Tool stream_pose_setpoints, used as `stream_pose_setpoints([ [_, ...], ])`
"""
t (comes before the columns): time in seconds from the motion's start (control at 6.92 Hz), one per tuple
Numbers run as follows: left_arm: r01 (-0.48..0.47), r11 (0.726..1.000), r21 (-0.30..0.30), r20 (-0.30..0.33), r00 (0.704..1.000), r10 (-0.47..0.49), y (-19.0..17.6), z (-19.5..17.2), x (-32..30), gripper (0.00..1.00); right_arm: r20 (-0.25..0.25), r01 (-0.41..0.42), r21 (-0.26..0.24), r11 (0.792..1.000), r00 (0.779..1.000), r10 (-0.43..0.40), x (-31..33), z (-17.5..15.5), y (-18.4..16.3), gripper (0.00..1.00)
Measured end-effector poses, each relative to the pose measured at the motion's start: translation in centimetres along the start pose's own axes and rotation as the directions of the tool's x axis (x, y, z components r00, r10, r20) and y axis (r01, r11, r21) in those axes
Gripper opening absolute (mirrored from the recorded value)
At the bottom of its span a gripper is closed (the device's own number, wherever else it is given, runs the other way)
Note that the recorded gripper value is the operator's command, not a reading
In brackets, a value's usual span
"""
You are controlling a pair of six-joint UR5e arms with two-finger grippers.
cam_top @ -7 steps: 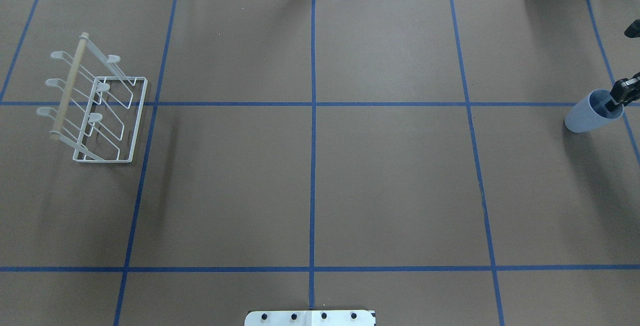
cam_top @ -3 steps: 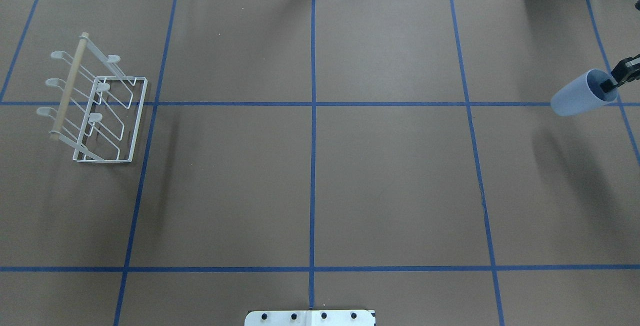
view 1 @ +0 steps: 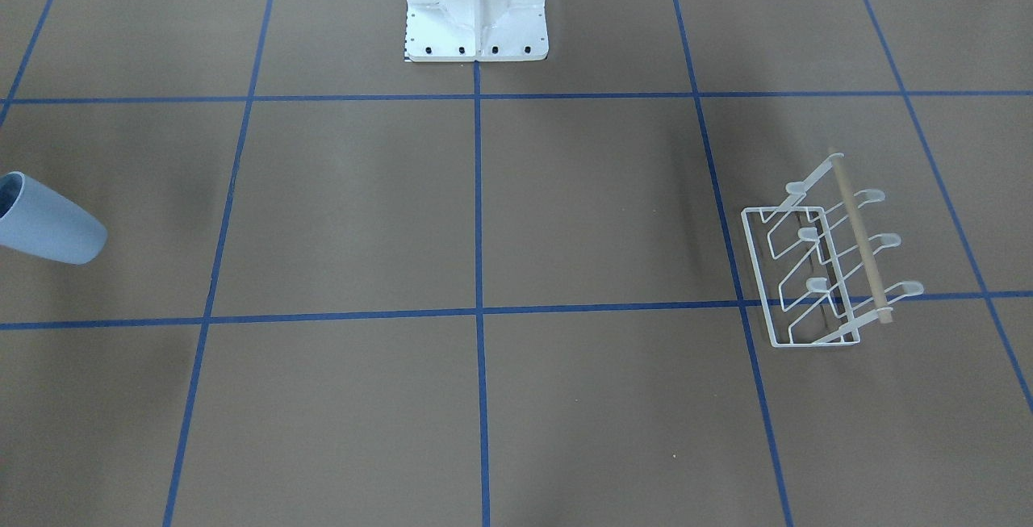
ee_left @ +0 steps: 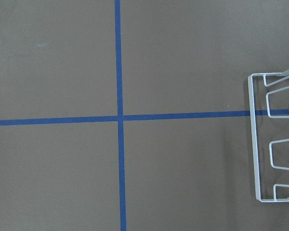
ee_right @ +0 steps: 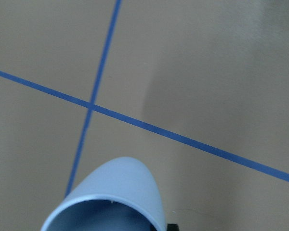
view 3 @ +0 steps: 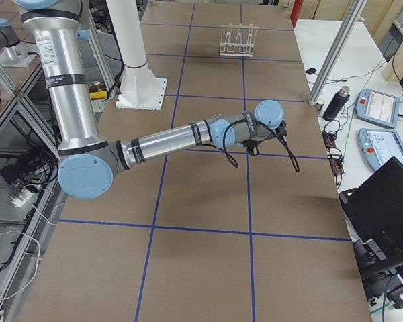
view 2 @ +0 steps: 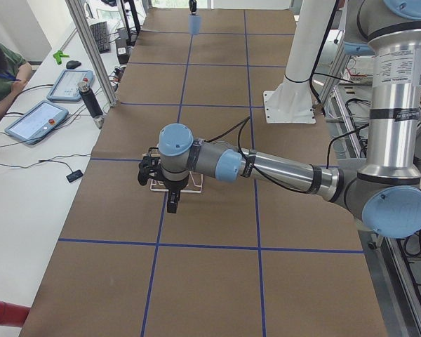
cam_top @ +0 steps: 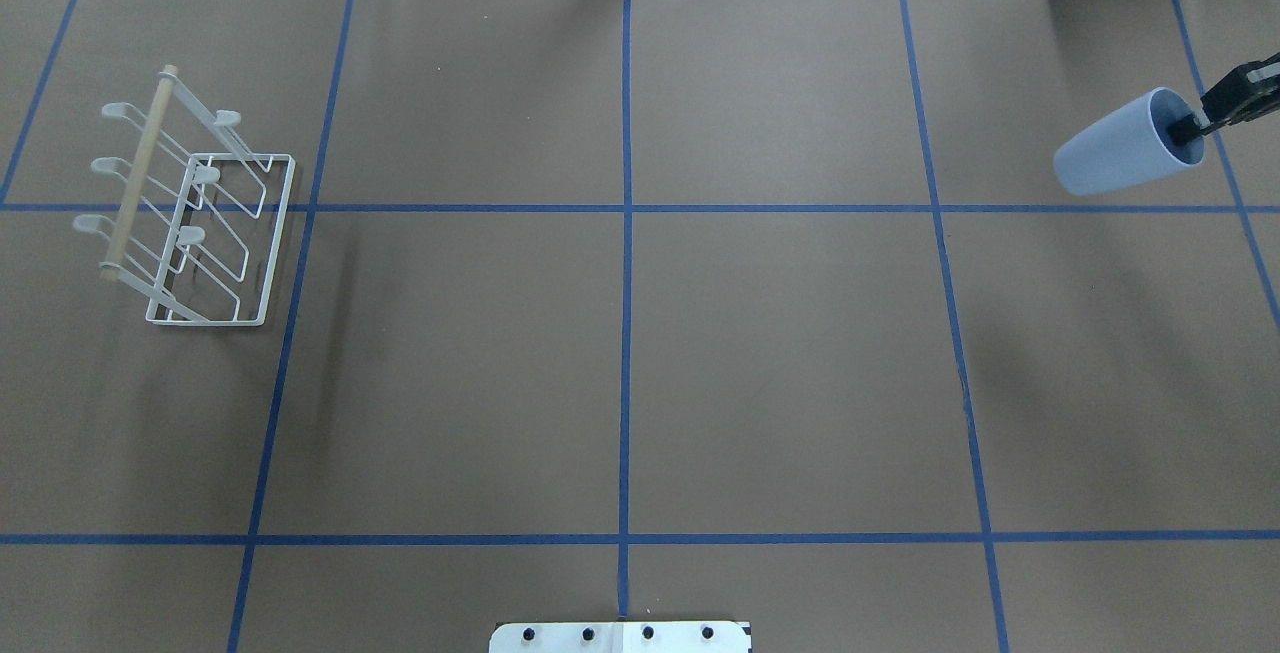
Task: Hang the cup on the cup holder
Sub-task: 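Lift the cup and tip it sideways with the right gripper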
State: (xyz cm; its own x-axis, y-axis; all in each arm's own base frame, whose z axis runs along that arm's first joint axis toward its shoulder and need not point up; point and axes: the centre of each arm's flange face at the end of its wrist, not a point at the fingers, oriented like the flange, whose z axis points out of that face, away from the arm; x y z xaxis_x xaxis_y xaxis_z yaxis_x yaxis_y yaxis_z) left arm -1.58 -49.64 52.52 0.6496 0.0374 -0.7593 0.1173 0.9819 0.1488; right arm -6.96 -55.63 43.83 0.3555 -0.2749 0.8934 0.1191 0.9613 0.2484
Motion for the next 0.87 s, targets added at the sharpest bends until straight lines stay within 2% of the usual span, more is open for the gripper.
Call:
stream_pose_setpoints([
  [0.29, 0.074, 0.989, 0.125, -0.103, 0.993, -0.061, -0.6, 0.1, 4.9, 0.99, 0.052, -0.061, 0.097, 0.993, 0.997, 0.056, -5.9, -2.3, 0.0, 0.00],
  [0.58, 0.157, 0.969, 0.189, -0.261, 0.960, -0.104, -0.1, 0.1, 10.0, 0.99, 0.163, -0.139, 0.182, 0.974, 0.981, 0.109, -10.2, -2.9, 1.0, 0.00],
  [0.72, 0.192, 0.960, 0.205, -0.356, 0.928, -0.109, 0.0, -0.5, 12.9, 0.99, 0.221, -0.161, 0.203, 0.966, 0.968, 0.115, -11.8, -2.9, 1.9, 0.00],
  [0.87, 0.238, 0.952, 0.194, -0.462, 0.878, -0.125, -0.2, -1.3, 16.7, 0.99, 0.271, -0.171, 0.220, 0.960, 0.956, 0.109, -13.1, -2.8, 2.8, 0.00],
])
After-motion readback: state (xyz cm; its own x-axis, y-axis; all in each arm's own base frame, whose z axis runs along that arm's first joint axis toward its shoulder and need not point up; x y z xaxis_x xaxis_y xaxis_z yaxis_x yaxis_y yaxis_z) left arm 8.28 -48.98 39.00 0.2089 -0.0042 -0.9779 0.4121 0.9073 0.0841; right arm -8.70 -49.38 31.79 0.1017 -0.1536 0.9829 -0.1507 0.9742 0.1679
